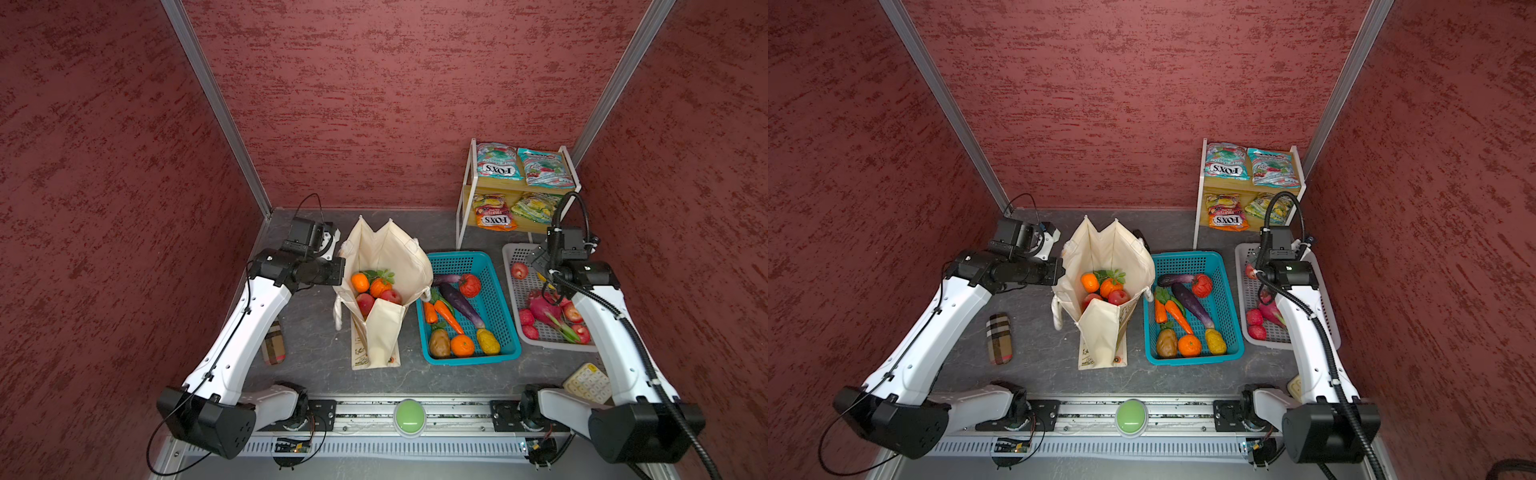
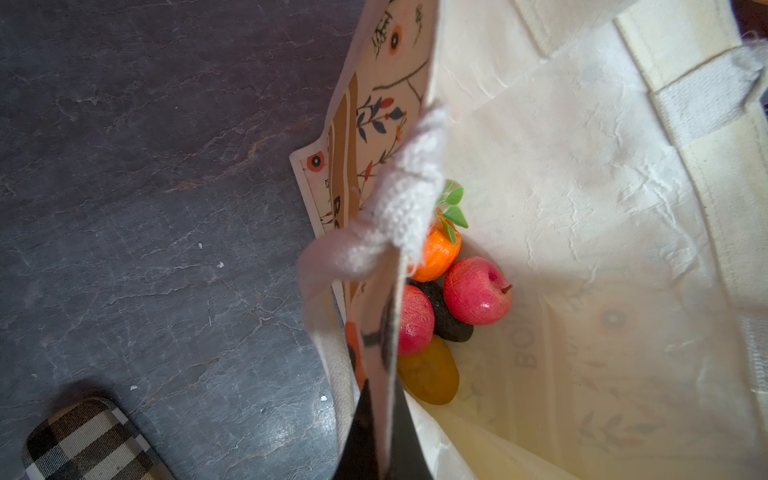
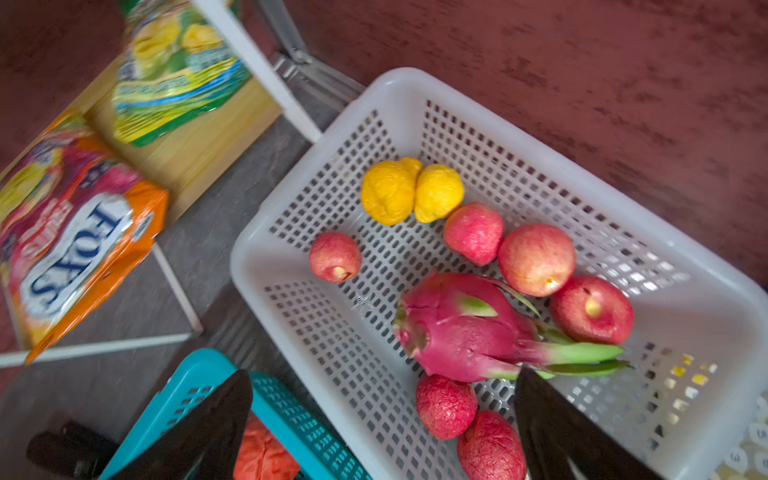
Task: Place the food into the grocery bag and tie it
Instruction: 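Withdraw the right gripper from the bag back to the white basket, then lower the right gripper onto a red apple in the white basket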
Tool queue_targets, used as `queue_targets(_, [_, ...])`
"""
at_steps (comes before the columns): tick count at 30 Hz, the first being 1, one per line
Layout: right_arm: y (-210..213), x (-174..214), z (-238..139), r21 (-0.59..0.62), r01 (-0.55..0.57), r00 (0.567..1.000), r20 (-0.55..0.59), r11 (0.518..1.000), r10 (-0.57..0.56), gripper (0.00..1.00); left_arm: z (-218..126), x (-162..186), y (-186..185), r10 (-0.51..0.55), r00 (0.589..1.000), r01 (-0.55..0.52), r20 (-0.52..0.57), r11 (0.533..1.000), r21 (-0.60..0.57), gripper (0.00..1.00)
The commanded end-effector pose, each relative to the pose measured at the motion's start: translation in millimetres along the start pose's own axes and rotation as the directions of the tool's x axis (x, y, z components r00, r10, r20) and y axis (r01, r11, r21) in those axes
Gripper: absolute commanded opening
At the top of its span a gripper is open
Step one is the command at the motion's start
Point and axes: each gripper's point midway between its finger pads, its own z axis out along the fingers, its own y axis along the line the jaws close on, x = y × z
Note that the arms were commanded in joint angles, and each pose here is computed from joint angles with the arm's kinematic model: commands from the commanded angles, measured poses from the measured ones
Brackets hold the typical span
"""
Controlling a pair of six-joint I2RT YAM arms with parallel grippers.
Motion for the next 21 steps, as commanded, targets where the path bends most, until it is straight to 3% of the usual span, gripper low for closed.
queue_targets(1, [-20,-6,9,0.054,-0.209,0.978,0.028,0.976,0.208,0.99,-5,-1,-5,0.003,1.000,-0.004,0.013,1.000,0.027,0.00])
queue_targets(5, [-52,-3,28,0.168,-0.372,0.928,0.048,0.913,0.369,0.99,-4,0,-5,0.002,1.000,-0.002,0.007,1.000,0.025,0.00])
queue_targets(11, [-87,-4,45,0.268,-0.508,0.861,0.132,0.818,0.491,0.99,-5,3,-3,0.001,1.000,-0.001,-0.001,1.000,0.017,0.00])
queue_targets(16, [-110,-1,58,0.344,-0.559,0.827,0.160,0.754,0.539,0.99,-5,5,-3,0.001,1.000,-0.001,-0.002,1.000,0.014,0.00])
queue_targets(21, [-123,1,70,0.419,-0.557,0.823,0.163,0.717,0.544,0.99,-5,5,-3,0.000,1.000,0.000,-0.004,1.000,0.014,0.00])
